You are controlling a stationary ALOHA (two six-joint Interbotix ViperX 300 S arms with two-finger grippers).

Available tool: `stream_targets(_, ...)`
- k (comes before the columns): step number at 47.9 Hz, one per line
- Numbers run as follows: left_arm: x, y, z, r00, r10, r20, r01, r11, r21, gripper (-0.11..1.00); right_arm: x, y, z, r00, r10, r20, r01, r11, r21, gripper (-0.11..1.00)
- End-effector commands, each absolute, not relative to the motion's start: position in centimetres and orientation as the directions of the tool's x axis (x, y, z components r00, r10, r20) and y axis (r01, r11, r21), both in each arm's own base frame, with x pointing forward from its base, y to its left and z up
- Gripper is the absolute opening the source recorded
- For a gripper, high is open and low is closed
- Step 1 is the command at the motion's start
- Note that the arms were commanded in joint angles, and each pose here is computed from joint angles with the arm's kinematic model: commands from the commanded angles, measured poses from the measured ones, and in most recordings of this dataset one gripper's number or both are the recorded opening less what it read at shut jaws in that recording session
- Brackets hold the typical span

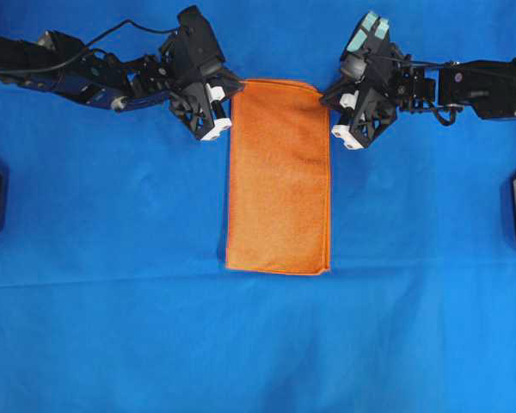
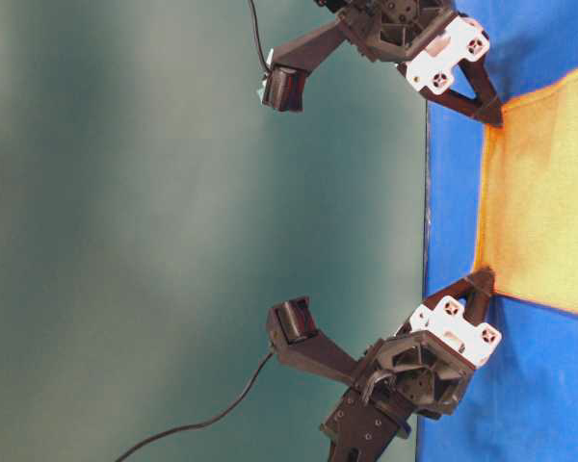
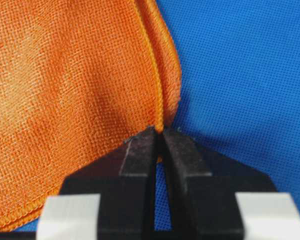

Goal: Fold the orange towel.
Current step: 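Grasp the far corners and fold them toward the near end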

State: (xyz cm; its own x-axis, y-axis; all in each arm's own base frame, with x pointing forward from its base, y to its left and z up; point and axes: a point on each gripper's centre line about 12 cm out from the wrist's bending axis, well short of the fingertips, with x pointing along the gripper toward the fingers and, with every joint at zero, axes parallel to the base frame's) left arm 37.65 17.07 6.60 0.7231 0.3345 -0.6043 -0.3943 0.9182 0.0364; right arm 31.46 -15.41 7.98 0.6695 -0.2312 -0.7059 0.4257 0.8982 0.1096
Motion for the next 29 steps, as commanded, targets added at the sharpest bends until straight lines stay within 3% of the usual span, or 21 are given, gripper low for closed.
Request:
stream_targets(1,37.9,17.0,7.6,0.734,0.338,-0.59,-0.392,0.919,0.039,0.04,32.1,-15.6,9.4,0.695,-0.243,-0.676,0.417,0.903,0.105,0.04)
stream_targets(18,37.5,18.8,12.0,0.763,0.389,-0.517,-0.417,0.907,0.067,0.04,31.7,-17.5,12.6,0.697,-0.318,-0.643,0.446,0.894,0.042,0.04)
stream_targets(29,37.4,18.9,12.5,0.765,0.393,-0.51,-0.415,0.907,0.075,0.04,31.9,-18.0,13.8,0.695,-0.339,-0.634,0.442,0.897,0.005,0.04)
